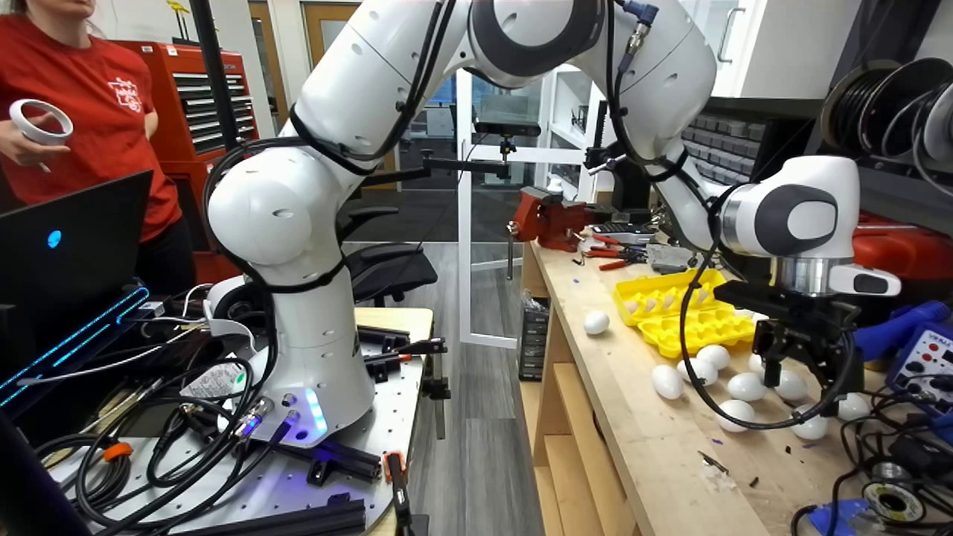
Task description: Put the second egg from the second row of the egg tray on the table
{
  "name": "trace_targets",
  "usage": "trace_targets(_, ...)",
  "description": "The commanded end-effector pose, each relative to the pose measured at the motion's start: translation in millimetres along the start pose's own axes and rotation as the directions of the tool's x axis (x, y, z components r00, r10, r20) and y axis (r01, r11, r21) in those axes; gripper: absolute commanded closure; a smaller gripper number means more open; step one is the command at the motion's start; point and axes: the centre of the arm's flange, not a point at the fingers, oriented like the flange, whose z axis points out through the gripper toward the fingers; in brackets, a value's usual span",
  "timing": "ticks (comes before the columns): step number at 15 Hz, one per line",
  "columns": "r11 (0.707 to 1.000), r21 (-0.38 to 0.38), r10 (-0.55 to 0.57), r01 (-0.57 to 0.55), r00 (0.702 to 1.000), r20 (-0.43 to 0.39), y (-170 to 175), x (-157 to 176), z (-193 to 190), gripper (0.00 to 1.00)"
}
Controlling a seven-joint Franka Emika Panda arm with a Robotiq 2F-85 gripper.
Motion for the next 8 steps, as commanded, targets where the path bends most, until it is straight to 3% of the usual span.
trace_targets(1,0.999,0.0,0.038,-0.038,0.999,-0.037,10,-3,-22,0.0)
trace_targets(5,0.998,0.01,0.06,-0.06,0.993,-0.1,16,5,-48,0.0)
trace_targets(6,1.0,0.004,0.029,-0.028,0.997,-0.07,9,12,-28,0.0)
trace_targets(8,0.999,0.005,0.037,-0.036,0.995,-0.088,13,14,-38,0.0)
